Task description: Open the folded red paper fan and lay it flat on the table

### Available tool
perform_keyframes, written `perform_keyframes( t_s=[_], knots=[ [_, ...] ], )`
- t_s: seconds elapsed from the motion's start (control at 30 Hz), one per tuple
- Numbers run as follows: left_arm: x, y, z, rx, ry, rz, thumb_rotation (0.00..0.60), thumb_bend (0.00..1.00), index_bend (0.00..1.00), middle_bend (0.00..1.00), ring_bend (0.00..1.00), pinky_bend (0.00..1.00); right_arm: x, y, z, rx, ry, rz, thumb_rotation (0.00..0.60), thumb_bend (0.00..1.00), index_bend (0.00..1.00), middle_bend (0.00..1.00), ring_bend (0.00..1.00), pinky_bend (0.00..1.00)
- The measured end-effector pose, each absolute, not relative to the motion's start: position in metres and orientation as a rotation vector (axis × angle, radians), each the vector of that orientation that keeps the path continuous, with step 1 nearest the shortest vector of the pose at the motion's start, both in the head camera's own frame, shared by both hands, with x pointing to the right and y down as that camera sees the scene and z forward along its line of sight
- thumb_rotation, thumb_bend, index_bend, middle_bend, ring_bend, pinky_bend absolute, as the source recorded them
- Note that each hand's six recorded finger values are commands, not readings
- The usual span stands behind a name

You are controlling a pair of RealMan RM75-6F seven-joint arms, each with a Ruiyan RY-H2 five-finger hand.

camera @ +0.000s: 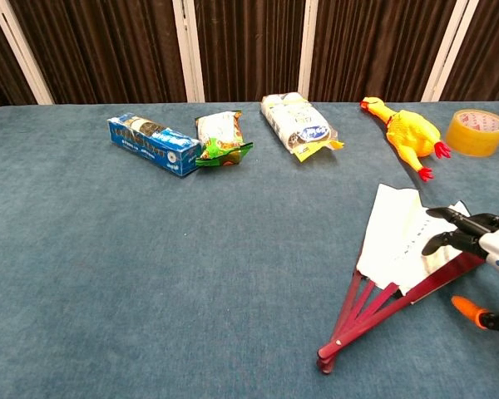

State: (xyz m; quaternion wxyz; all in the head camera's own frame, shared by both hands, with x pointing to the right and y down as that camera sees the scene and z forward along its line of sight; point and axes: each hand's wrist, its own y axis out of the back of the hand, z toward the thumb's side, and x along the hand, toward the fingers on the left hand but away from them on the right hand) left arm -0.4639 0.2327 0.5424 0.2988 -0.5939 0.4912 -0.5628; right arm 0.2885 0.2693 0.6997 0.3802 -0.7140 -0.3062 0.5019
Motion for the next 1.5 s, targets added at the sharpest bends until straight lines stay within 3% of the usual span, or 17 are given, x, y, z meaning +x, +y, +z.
perform_keyframes(
  t_s=[0.33, 0.7, 1.07, 1.5],
  knots=[
    [-0.462, 0.233, 0.547, -1.573, 1.289, -1.512, 0.600, 0.42, 0.14, 0.00, 0.00, 0.00, 0.283, 0.268, 0.710, -1.839, -0.785, 1.273, 0.600, 0.40, 0.30, 0.05, 0.22, 0.11],
    [-0.460, 0.233, 0.549, -1.573, 1.278, -1.517, 0.600, 0.42, 0.14, 0.00, 0.00, 0.00, 0.273, 0.261, 0.714, -1.852, -0.814, 1.233, 0.600, 0.40, 0.42, 0.05, 0.22, 0.11],
    [-0.459, 0.234, 0.549, -1.579, 1.273, -1.518, 0.600, 0.41, 0.14, 0.00, 0.00, 0.00, 0.279, 0.254, 0.705, -1.839, -0.836, 1.213, 0.600, 0.40, 0.45, 0.05, 0.22, 0.11],
    [-0.458, 0.233, 0.551, -1.579, 1.261, -1.526, 0.600, 0.41, 0.14, 0.00, 0.00, 0.00, 0.276, 0.258, 0.715, -1.866, -0.800, 1.227, 0.600, 0.40, 0.45, 0.05, 0.22, 0.11]
  ],
)
